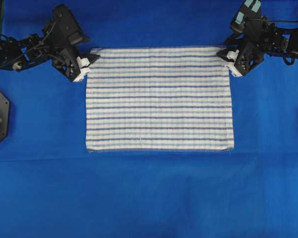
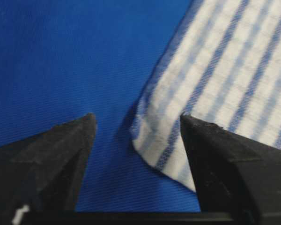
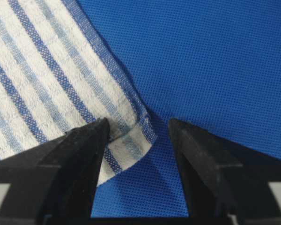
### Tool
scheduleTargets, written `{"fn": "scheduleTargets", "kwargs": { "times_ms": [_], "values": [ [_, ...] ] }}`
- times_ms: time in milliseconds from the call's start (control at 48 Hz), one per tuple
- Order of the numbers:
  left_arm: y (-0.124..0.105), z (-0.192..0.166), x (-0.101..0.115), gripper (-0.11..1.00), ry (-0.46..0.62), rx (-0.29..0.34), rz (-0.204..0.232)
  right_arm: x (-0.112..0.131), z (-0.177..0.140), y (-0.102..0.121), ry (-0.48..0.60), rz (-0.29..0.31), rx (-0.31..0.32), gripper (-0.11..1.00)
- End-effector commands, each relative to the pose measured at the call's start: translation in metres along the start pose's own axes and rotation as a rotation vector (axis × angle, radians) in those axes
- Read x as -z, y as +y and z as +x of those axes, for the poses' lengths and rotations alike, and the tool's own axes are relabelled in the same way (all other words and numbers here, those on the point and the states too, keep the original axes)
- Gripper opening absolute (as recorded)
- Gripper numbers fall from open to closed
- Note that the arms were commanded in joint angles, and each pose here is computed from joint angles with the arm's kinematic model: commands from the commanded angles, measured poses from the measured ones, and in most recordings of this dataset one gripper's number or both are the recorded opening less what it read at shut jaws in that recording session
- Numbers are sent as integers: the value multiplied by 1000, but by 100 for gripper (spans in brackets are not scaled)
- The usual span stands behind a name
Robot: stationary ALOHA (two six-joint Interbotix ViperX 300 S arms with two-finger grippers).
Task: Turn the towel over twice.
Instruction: 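Move both grippers back to the towel's far corners and pinch them, then lift the far corners with both grippers and pull them toward the near edge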
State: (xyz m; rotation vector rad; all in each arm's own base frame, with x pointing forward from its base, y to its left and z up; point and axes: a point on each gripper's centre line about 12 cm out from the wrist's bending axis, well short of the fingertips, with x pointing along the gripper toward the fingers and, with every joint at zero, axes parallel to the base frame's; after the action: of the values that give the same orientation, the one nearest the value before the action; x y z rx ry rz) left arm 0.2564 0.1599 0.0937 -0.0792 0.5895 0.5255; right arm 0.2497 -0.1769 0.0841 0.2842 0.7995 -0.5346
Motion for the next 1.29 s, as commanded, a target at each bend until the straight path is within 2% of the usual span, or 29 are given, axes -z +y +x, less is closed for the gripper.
{"fn": "scheduleTargets", "kwargs": {
  "times_ms": [0,83,187,250,521,625,791,958,1124,1270],
  "values": [
    [0,2,-6,56,-17,-2,6,-6,0,-1,-20,-3,0,59],
    [0,3,-2,36,1,1,17,-6,0,-1,-20,-5,0,46],
    [0,4,1,10,30,5,29,-5,-1,-1,-18,-5,0,19],
    [0,4,0,2,38,6,32,-5,-1,-1,-18,-5,0,7],
    [0,5,-7,2,35,6,38,-8,-2,-1,-29,2,1,8],
    [4,2,-20,2,3,-3,45,-14,-6,-1,-51,4,1,8],
    [15,-10,-48,3,-37,-30,91,-35,-18,-6,-121,9,18,8],
    [39,-24,-74,3,-63,-89,67,-58,-33,-19,-186,24,56,8],
    [61,-41,-101,2,-112,-150,41,-83,-49,-39,-235,40,120,8],
    [70,-57,-124,2,-177,-180,36,-102,-66,-50,-283,37,161,8]
  ]
}}
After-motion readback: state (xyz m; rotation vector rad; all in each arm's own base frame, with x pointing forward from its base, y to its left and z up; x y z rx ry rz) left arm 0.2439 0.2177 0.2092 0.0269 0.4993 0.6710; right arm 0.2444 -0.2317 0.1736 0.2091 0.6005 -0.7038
